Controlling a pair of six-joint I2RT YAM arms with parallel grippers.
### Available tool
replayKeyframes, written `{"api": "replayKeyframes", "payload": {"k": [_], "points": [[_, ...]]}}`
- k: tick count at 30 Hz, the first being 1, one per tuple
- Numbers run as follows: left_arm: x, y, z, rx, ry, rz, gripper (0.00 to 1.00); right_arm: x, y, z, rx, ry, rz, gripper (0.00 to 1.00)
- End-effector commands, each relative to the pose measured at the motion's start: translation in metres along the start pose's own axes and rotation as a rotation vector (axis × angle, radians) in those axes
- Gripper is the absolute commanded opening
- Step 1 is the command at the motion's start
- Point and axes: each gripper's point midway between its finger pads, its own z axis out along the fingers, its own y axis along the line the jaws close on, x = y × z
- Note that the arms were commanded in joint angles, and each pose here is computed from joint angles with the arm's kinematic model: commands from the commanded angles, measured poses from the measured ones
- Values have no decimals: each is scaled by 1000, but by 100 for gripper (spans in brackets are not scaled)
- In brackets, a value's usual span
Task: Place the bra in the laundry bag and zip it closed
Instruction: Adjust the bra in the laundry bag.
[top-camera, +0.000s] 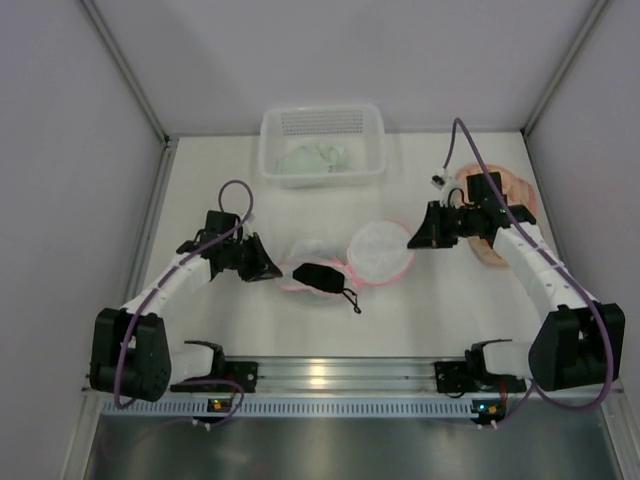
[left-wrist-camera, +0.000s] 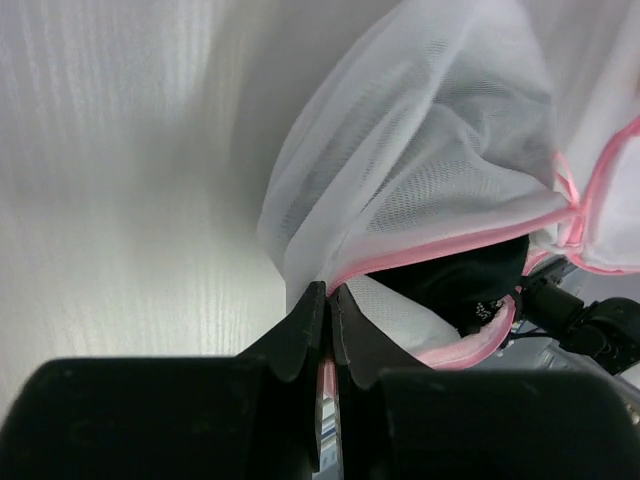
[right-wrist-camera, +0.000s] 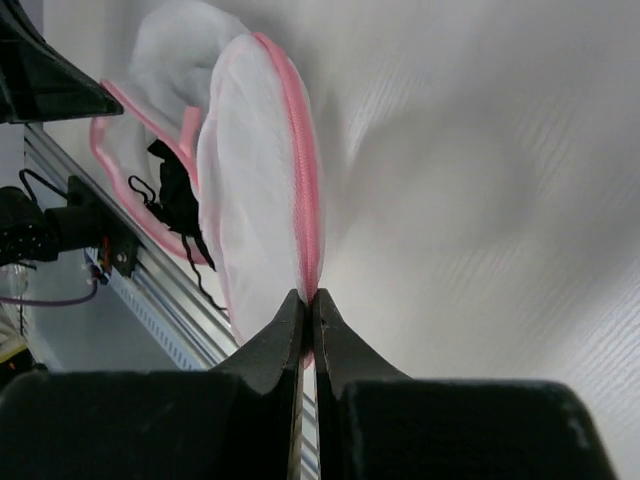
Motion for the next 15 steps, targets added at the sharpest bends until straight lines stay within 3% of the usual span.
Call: {"api": "replayKeyframes", "payload": {"k": [1, 9, 11, 15], "points": [[-18, -41, -21, 142, -73, 161, 9, -39, 42, -27, -91, -146, -145, 0], [-58, -120, -88, 312, -302, 671, 38, -57, 101, -51, -333, -206, -58, 0], [-56, -133, -101, 337, -351, 849, 48, -54, 107, -52, -369, -193, -4, 0], [-27, -163, -105, 365, -371, 1252, 55, -54, 109, -50, -425, -188, 61, 0]]}}
